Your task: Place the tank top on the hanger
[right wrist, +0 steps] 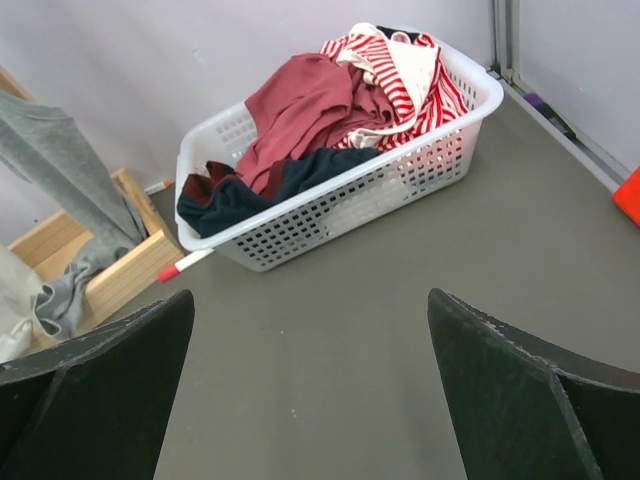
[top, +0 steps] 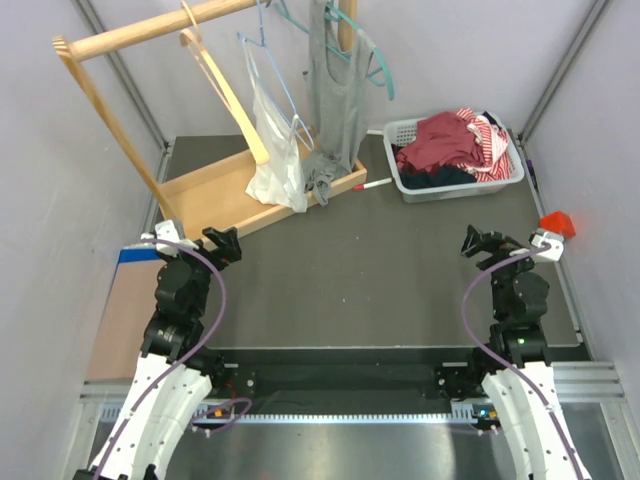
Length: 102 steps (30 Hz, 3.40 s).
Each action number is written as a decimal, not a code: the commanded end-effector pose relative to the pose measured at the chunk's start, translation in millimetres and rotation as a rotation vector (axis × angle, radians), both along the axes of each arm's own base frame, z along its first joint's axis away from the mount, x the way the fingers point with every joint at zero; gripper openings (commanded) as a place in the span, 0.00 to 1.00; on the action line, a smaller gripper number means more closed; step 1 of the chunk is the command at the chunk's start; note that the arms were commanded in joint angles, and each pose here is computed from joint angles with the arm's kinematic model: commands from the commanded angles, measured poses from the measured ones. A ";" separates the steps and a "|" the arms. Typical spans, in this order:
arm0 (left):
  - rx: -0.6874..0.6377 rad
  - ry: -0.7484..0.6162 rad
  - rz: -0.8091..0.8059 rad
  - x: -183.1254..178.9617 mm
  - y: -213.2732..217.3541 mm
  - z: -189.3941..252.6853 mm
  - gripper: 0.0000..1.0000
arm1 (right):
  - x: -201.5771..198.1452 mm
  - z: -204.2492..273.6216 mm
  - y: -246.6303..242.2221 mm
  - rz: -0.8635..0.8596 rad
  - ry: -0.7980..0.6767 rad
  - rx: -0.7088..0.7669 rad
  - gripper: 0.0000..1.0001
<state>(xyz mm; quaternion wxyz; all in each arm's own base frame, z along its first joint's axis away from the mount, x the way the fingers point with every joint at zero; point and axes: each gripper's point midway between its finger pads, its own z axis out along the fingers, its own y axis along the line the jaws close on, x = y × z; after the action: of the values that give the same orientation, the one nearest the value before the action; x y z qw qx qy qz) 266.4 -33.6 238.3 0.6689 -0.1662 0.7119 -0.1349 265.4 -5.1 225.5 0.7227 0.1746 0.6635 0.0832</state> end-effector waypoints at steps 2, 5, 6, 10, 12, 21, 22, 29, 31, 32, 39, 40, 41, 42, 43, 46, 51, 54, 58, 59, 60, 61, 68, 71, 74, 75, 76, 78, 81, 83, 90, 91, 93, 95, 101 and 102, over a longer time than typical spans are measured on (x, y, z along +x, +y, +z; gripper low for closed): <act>-0.030 -0.027 0.053 2.7 7.2 9.8 0.99 | -1.5 22.3 -0.5 -0.003 -0.004 -0.018 1.00; -0.042 -0.024 0.083 2.1 11.9 7.9 0.99 | -3.7 26.2 -1.7 -0.009 0.015 -0.021 1.00; -0.045 -0.021 0.095 2.2 13.9 5.1 0.99 | -4.4 28.3 -1.7 -0.008 0.015 -0.022 1.00; -0.056 -0.040 0.062 2.8 7.7 2.9 0.99 | -9.8 54.7 2.5 0.019 -0.030 -0.039 1.00; -0.053 -0.045 0.029 3.6 2.0 -2.1 0.99 | -9.1 66.7 1.9 0.017 -0.042 -0.049 1.00; -0.037 -0.044 0.041 0.4 5.5 -17.8 0.99 | 44.8 139.5 -7.7 -0.038 0.133 -0.131 1.00; -0.038 -0.050 0.041 -0.3 5.7 -17.0 0.99 | 50.8 163.1 -5.9 -0.028 0.110 -0.133 1.00; -0.045 -0.056 0.038 -2.9 5.6 -20.4 0.99 | 150.2 153.8 11.5 0.042 0.227 -0.139 1.00; -0.043 -0.052 0.039 -3.0 5.8 -21.1 0.99 | 178.3 147.7 11.7 0.032 0.233 -0.134 1.00; -0.043 -0.052 0.042 -3.1 6.4 -21.5 0.99 | 188.1 144.1 13.2 0.035 0.234 -0.135 1.00; -0.042 -0.052 0.028 -3.6 4.1 -23.5 0.99 | 254.2 105.7 0.2 -0.070 0.251 -0.124 0.94; -0.045 -0.055 0.025 -3.8 3.6 -22.7 0.99 | 266.0 94.3 -1.4 -0.080 0.256 -0.125 0.93; -0.044 -0.052 0.024 -3.6 3.2 -23.1 0.99 | 271.4 88.8 -2.4 -0.088 0.261 -0.126 0.93; -0.044 -0.053 0.025 -3.7 3.5 -22.7 0.99 | 277.4 82.0 -4.8 -0.104 0.269 -0.126 0.92; -0.046 -0.053 0.027 -3.7 3.8 -22.7 0.99 | 288.9 70.3 -4.4 -0.110 0.284 -0.126 0.91; -0.040 -0.055 0.037 -4.4 6.1 -20.6 0.99 | 309.8 45.3 -6.7 -0.124 0.320 -0.126 0.91; -0.048 -0.067 0.044 -5.8 7.3 -20.1 0.99 | 333.2 20.1 -13.4 -0.166 0.358 -0.135 0.90; -0.045 -0.058 0.042 -4.7 6.8 -22.3 0.99 | 342.3 5.8 -17.2 -0.183 0.383 -0.138 0.89; -0.046 -0.051 0.038 -3.2 5.5 -24.5 0.99 | 350.3 -9.5 -23.2 -0.206 0.407 -0.140 0.89; -0.046 -0.051 0.036 -3.0 5.2 -24.5 0.99 | 351.4 -11.1 -23.8 -0.205 0.410 -0.140 0.89; -0.045 -0.046 0.036 -2.6 5.1 -25.6 0.99 | 352.7 -12.7 -23.1 -0.205 0.413 -0.141 0.89; -0.045 -0.046 0.036 -2.6 5.1 -25.6 0.99 | 354.4 -18.2 -24.2 -0.208 0.421 -0.142 0.89; -0.042 -0.037 0.041 -1.9 5.8 -28.6 0.99 | 360.7 -31.8 -27.4 -0.202 0.439 -0.142 0.86; -0.042 -0.034 0.040 -1.7 5.4 -29.4 0.99 | 362.6 -39.2 -29.2 -0.204 0.454 -0.144 0.86; -0.041 -0.030 0.041 -1.6 5.7 -30.9 0.99 | 364.6 -46.2 -29.1 -0.199 0.468 -0.145 0.83; -0.041 -0.030 0.041 -1.4 5.6 -30.9 0.99 | 365.2 -47.9 -28.7 -0.193 0.470 -0.142 0.78; -0.041 -0.030 0.041 -1.5 5.7 -31.3 0.99 | 365.8 -48.3 -27.5 -0.185 0.471 -0.144 0.75; -0.038 -0.024 0.041 -1.1 5.6 -33.2 0.99 | 368.6 -48.6 -21.5 -0.145 0.467 -0.138 0.63; -0.037 -0.015 0.041 -0.6 5.5 -35.8 0.99 | 370.1 -45.8 -16.6 -0.118 0.458 -0.130 0.46; -0.043 -0.039 0.035 1.4 3.9 -30.1 0.99 | 370.5 -43.4 -14.4 -0.106 0.453 -0.126 0.32; -0.041 -0.034 0.033 1.2 3.7 -30.2 0.99 | 366.1 1.8 -0.9 -0.030 0.375 -0.112 0.00; -0.042 -0.038 0.033 0.8 3.8 -29.0 0.99 | 364.4 10.5 1.7 -0.021 0.360 -0.107 0.00; -0.041 -0.035 0.033 1.0 3.8 -29.8 0.99 | 359.0 36.6 6.3 0.003 0.313 -0.087 0.00; -0.042 -0.037 0.030 0.9 3.3 -29.4 0.99 | 353.8 57.8 11.5 0.023 0.274 -0.078 0.00; -0.039 -0.034 0.035 0.6 4.2 -30.6 0.99 | 319.7 130.0 36.4 0.129 0.135 -0.049 0.00; -0.037 -0.031 0.035 0.5 4.3 -31.4 0.99 | 308.9 149.4 42.6 0.163 0.098 -0.036 0.00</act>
<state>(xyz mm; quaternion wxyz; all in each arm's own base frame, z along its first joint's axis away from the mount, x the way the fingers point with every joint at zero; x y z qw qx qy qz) 264.3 -26.7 194.8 0.6608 -0.1936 0.7140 -0.1272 609.1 15.0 254.2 0.5966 0.1393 0.7890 0.0462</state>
